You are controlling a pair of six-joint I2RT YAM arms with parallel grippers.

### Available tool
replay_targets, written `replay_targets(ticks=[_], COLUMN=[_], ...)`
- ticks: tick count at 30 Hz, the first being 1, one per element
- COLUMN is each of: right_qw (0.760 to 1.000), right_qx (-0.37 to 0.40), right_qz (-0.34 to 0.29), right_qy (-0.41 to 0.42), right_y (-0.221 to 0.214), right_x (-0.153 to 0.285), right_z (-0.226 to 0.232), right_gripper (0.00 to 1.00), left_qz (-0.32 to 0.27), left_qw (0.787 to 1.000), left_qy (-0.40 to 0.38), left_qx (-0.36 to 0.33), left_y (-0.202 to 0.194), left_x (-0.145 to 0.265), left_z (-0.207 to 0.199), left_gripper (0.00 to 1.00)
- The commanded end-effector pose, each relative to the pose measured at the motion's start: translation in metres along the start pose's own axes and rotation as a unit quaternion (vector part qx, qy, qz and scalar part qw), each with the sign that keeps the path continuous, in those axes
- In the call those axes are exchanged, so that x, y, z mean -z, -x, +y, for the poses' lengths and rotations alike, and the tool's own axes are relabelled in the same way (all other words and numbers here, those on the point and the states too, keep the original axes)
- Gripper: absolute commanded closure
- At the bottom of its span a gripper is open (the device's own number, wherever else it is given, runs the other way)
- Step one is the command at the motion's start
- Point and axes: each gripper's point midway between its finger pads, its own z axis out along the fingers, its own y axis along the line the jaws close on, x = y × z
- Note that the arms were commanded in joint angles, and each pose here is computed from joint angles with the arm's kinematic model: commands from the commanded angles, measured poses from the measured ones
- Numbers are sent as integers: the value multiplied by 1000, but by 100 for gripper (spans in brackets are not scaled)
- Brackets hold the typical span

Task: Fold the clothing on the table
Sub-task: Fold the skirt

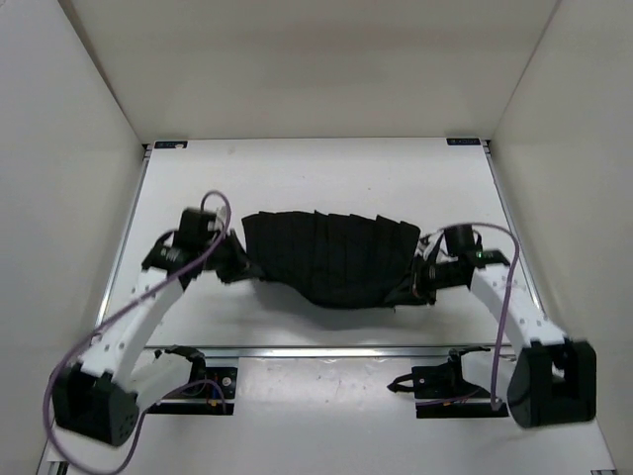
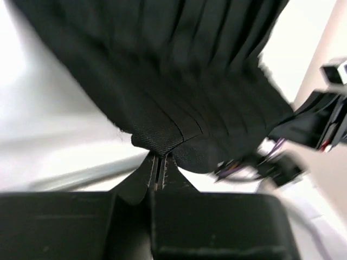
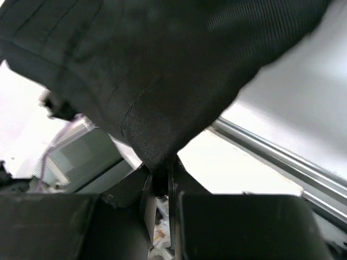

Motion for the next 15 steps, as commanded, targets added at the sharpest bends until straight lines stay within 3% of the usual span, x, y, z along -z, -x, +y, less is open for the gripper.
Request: replay_targets(ticks=[1, 4, 5, 6, 7, 9, 10, 13, 14, 15], right_qw=[998, 997, 995, 995, 993, 989, 986, 980, 979, 976], right_qx=[45, 32, 37, 18, 6, 17, 10, -1, -10, -9], right_qz=[-30, -62, -79, -95, -117, -149, -167, -196, -199, -210], right_qy=[30, 24, 46, 38, 17, -10, -22, -28, -39, -55], right_y=[65, 144, 177, 197, 226, 258, 269, 275, 269, 270], right_x=[14, 18, 22, 26, 28, 34, 39, 50, 50, 52], right_z=[41, 49, 56, 51, 45, 44, 40, 35, 29, 24], right_gripper=[100, 100, 91, 70, 57, 48, 44, 42, 34, 34], left_qz=[-28, -27, -17, 2, 10, 24, 13, -17, -17, -25], left_qw=[999, 999, 999, 999, 997, 992, 988, 979, 978, 979], left_qy=[-19, -9, 2, -8, -41, -88, -119, -171, -174, -167], left_qx=[-2, 31, 40, 52, 61, 87, 101, 111, 114, 113], left_y=[72, 144, 168, 186, 198, 214, 223, 237, 230, 223], left_x=[-10, -44, -62, -80, -85, -107, -108, -98, -94, -88], left_z=[-28, -26, -26, -27, -33, -43, -52, -63, -60, -54], left_gripper=[96, 89, 75, 59, 57, 53, 43, 45, 45, 44])
